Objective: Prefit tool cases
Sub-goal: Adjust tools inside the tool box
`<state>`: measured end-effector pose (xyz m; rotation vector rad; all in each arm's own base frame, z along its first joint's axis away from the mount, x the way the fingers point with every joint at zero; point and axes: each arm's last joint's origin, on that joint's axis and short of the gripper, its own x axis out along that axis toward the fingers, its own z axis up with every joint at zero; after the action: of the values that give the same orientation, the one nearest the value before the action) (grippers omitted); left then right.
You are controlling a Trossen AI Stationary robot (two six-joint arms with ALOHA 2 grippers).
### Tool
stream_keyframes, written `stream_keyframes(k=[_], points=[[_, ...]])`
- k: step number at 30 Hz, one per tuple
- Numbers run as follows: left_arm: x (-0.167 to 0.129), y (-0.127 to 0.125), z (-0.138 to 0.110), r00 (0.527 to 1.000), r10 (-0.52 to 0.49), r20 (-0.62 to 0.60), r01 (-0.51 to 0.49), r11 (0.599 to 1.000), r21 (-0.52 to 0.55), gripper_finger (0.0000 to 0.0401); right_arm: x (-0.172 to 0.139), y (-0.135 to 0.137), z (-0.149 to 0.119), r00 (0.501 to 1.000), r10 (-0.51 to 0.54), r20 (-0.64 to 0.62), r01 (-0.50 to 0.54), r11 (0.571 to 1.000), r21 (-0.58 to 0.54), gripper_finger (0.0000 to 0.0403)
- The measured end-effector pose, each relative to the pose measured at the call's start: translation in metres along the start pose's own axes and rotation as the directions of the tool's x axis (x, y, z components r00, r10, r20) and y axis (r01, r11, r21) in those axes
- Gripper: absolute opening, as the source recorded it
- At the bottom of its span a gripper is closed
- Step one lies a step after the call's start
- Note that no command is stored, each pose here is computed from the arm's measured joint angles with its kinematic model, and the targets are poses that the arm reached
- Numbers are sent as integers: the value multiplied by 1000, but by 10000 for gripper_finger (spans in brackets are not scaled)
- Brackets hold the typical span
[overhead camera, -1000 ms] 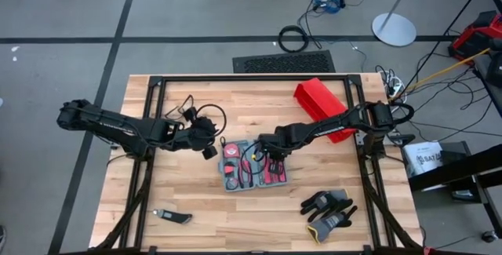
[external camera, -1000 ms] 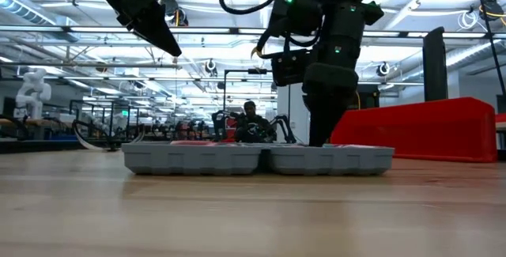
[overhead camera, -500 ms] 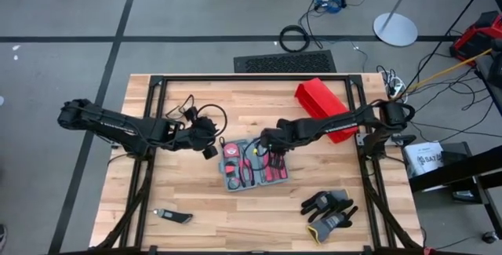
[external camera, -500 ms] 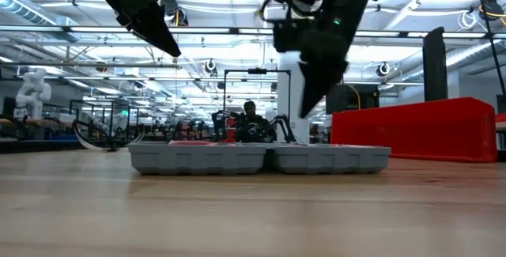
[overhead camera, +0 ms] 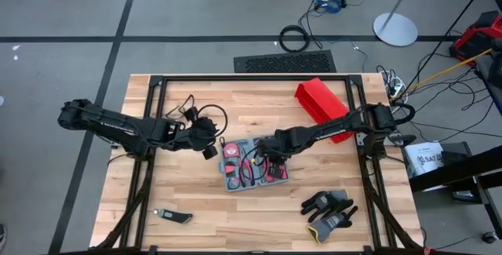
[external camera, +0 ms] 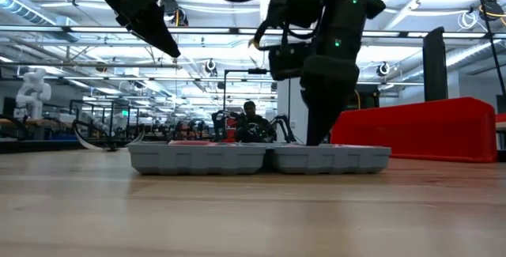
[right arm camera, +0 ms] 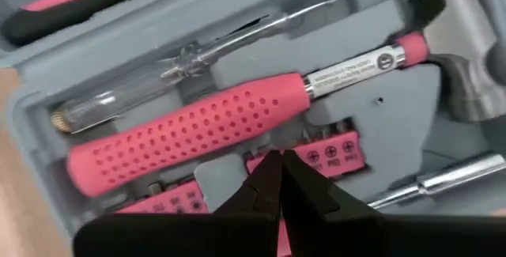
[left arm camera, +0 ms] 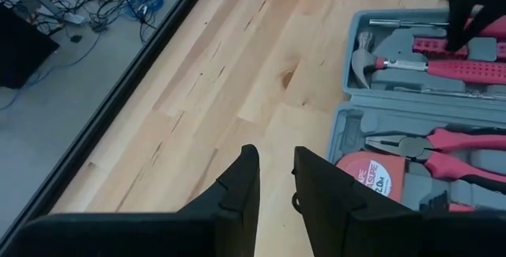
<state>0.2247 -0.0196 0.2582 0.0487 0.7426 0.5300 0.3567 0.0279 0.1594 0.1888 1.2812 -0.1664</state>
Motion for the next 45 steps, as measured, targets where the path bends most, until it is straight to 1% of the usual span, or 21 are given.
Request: stream_keyframes(k=[4,9,13,20,23,26,28,31,34,36,39,41,45], points=[[0,0,0,1000,0,-1,0,1000,1,86,9,1,0,999,26,-32,-26,1000,14,0],[0,0,0,1000,-1,0,1,1000,0,86,21,0,-2,997,27,-74,-26,1000,15,0],[0,0,0,1000,-1,0,1,1000,-1,86,31,-4,-1,990,82,-111,-80,997,23,0],[0,0,0,1000,-2,0,2,1000,-1,86,33,-10,1,988,98,-115,-96,995,29,0],[0,0,0,1000,-2,0,2,1000,-1,86,23,-11,2,991,94,-90,-93,995,18,0],[0,0,0,1000,-2,3,2,1000,14,86,4,-10,6,997,66,-29,-66,998,9,0],[0,0,1,1000,-1,6,1,1000,15,86,-8,-14,6,999,48,-16,-48,999,7,0],[0,0,1,1000,0,6,-1,1000,15,86,-32,-14,15,994,65,86,-65,998,6,0],[0,0,1,1000,2,6,-3,1000,15,86,-45,-15,14,991,81,106,-82,997,6,0],[0,0,0,1000,3,3,-3,1000,17,86,-51,-17,10,994,59,94,-60,998,12,0],[0,0,0,1000,5,-2,-5,1000,21,86,-57,-20,5,998,-8,59,5,999,48,0],[0,0,0,1000,5,-2,-5,1000,21,86,-52,-21,-2,1000,-27,-2,27,998,53,0],[0,0,0,1000,5,-2,-5,1000,22,86,-40,-17,-8,999,-29,-36,30,998,55,0]])
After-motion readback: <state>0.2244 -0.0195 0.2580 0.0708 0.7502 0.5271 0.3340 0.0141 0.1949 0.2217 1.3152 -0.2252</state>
